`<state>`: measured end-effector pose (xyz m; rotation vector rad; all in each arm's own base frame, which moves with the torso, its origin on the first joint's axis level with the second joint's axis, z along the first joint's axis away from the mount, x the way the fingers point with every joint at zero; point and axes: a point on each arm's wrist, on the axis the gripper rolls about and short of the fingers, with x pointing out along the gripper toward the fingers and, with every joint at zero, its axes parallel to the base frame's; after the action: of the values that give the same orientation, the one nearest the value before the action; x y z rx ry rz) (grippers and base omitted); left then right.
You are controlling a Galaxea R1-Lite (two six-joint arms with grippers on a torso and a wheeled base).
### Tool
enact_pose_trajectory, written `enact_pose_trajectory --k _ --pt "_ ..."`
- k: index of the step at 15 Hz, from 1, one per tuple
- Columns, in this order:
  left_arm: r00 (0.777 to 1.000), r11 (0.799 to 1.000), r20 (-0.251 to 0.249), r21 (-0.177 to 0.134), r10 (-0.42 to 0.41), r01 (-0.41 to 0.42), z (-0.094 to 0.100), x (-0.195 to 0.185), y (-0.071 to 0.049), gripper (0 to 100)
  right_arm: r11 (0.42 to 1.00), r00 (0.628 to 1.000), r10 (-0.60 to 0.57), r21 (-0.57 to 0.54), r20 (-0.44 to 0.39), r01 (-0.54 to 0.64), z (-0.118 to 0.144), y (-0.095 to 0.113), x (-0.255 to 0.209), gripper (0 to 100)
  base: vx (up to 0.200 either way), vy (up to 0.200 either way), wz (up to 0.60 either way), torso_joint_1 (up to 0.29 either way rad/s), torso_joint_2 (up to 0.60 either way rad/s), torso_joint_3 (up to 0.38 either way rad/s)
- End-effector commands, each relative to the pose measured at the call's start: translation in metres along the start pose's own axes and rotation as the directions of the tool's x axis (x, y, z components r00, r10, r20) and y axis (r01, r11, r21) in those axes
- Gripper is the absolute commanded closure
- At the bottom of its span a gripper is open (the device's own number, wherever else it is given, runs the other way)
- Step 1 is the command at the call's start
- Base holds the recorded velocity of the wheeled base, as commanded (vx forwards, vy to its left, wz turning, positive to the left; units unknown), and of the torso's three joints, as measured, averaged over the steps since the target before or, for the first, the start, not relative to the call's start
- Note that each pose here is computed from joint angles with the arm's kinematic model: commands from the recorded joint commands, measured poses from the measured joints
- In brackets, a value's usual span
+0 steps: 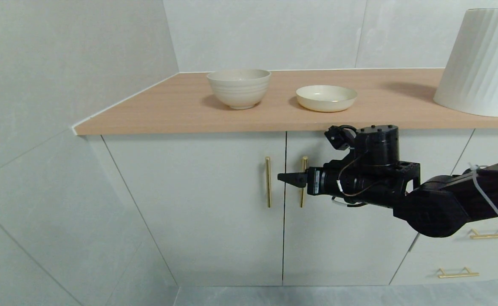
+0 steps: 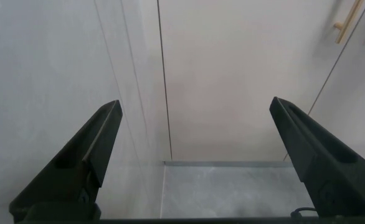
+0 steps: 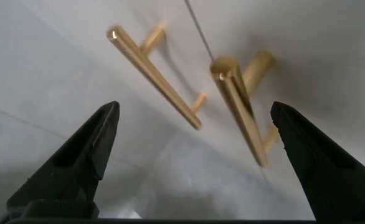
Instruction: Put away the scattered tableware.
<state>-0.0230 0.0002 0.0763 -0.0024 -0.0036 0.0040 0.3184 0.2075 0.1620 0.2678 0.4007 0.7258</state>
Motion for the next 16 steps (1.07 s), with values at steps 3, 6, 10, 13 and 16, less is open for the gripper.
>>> enact_pose_trajectory --k 3,6,10,13,16 --pt "1.000 1.000 0.001 -0.001 0.001 -0.001 0.000 0.000 0.000 0 0.999 0.999 0.022 0.030 0.025 -0.023 -0.009 0.000 0.008 0 0.000 0.000 0.00 0.000 0.00 0.000" --pt "1.000 1.000 0.001 -0.001 0.001 -0.001 0.000 0.000 0.000 0 0.999 0.999 0.028 0.036 0.020 -0.029 -0.013 -0.001 0.006 0 0.000 0.000 0.00 0.000 0.00 0.000" --pt "1.000 1.000 0.001 -0.001 0.001 -0.001 0.000 0.000 0.000 0 0.990 0.991 0.131 0.057 -0.033 -0.129 -0.017 0.001 -0.001 0 0.000 0.000 0.00 0.000 0.00 0.000" --pt "1.000 1.000 0.001 -0.001 0.001 -0.001 0.000 0.000 0.000 0 0.988 0.989 0.141 0.060 -0.041 -0.139 -0.019 0.001 -0.002 0 0.000 0.000 0.00 0.000 0.00 0.000" --pt "1.000 1.000 -0.001 -0.001 0.001 -0.001 0.000 0.000 0.000 0 0.978 0.978 0.206 0.055 -0.044 -0.203 -0.023 0.006 -0.020 0 0.000 0.000 0.00 0.000 0.00 0.000"
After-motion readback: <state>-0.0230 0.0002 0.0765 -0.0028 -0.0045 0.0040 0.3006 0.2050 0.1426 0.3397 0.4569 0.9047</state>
